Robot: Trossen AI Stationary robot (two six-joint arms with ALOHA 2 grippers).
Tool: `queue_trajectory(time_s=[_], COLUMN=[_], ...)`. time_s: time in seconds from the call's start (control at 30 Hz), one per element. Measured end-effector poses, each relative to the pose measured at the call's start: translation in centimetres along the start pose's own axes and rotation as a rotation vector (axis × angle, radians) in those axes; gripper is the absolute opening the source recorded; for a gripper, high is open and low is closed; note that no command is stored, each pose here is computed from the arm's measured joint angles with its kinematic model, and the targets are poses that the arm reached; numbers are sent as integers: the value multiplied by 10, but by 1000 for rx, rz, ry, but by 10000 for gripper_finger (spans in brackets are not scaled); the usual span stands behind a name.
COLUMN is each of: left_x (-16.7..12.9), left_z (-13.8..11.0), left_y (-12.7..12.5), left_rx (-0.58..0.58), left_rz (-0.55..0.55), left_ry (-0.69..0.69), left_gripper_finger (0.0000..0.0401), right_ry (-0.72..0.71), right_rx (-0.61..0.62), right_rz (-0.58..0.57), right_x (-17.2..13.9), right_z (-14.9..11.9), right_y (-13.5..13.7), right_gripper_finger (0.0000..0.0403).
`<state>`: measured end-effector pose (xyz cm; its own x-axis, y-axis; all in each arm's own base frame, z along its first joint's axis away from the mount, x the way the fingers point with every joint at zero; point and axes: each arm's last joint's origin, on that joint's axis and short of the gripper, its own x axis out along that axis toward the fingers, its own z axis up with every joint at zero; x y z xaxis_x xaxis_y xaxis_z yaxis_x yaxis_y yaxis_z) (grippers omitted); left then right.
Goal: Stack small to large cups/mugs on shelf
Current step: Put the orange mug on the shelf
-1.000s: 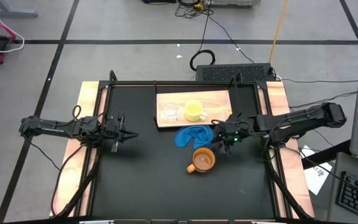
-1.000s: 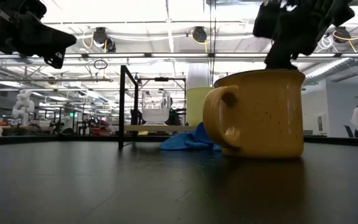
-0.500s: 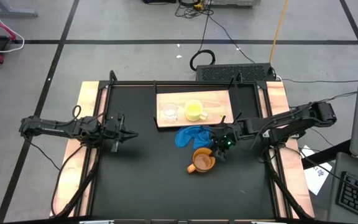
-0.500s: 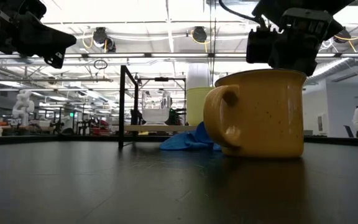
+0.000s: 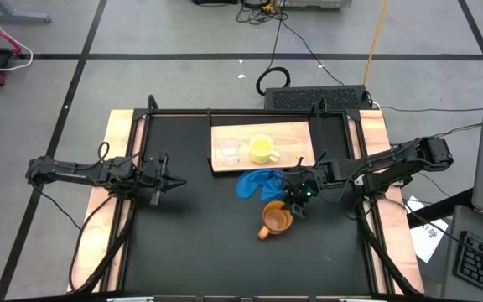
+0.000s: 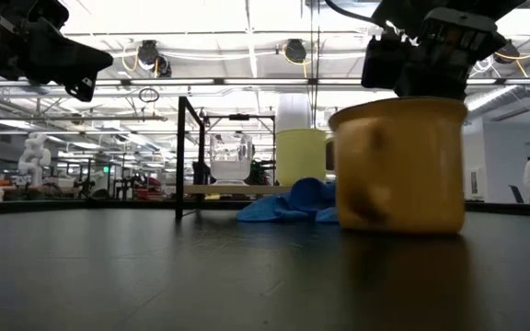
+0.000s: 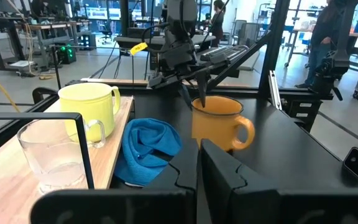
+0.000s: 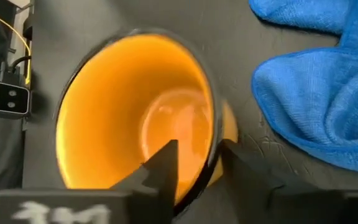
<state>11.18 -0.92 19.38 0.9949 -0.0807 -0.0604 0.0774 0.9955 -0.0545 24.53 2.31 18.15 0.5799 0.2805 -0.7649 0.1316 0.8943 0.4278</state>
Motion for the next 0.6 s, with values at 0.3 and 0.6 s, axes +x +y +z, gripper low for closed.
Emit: queue_trajectory(time_s=[0.3, 0.6], left_x=[0, 0], left_z=[-3, -5], left_y=[0, 0], left_rx=[-5, -22], left_rz=[2, 3], left_ry=[31, 48], left_gripper_finger=[21, 21], right_ry=[-25, -49], right_rx=[-32, -78], right_rz=[7, -10], right_x=[0, -2], right_z=[2, 4], right_y=[1, 2], right_gripper_finger=[11, 9])
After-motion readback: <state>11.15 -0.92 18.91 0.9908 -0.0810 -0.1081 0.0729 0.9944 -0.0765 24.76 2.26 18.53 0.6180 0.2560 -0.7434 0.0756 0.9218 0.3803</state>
